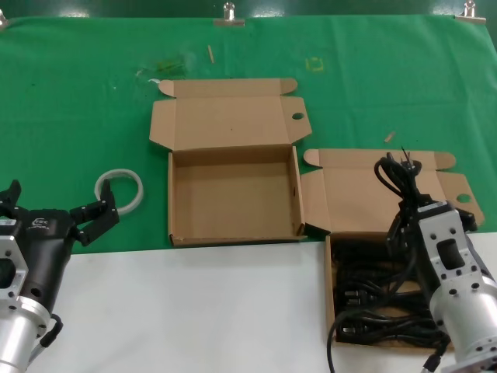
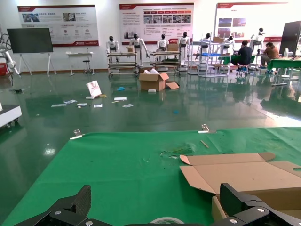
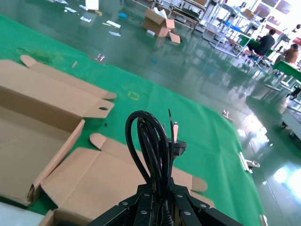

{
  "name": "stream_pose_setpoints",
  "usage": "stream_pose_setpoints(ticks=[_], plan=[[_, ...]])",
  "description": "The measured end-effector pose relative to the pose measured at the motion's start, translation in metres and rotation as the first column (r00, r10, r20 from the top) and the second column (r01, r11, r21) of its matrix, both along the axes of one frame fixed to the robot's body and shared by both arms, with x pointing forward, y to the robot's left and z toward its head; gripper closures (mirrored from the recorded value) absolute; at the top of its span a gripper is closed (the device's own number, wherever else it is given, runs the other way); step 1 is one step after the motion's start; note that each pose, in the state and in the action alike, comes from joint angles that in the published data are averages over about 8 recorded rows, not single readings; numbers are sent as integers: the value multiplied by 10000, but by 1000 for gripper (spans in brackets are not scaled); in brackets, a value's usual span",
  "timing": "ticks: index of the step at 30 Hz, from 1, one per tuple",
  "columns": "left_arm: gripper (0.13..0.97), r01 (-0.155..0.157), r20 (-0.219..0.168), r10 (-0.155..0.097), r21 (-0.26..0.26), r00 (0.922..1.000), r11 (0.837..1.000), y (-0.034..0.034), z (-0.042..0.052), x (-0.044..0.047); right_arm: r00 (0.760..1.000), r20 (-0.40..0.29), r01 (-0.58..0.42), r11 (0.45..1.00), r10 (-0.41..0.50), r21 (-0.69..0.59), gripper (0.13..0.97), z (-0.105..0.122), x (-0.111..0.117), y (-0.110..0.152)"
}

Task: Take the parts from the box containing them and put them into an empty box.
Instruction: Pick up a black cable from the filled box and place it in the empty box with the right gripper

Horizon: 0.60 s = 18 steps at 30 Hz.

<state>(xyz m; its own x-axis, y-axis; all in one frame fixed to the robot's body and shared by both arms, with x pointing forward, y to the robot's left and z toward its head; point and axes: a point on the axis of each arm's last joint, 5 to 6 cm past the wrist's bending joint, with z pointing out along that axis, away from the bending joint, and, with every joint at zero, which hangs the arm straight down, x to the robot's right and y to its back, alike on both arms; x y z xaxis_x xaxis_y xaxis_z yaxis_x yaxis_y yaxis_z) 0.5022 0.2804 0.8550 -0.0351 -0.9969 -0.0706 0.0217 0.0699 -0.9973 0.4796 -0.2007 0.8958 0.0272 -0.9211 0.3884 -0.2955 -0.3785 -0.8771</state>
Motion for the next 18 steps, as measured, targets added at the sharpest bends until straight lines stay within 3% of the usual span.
stream_pose_setpoints(ticks=[10, 18], plan=[[132, 0, 0, 0, 0, 10000, 10000, 0, 0, 0, 9877, 968, -1221, 9924, 1228, -130, 923, 213, 394, 340], [132, 0, 0, 0, 0, 10000, 10000, 0, 0, 0, 9474, 1351, -2908, 9566, 2903, -162, 923, 152, 831, 795]])
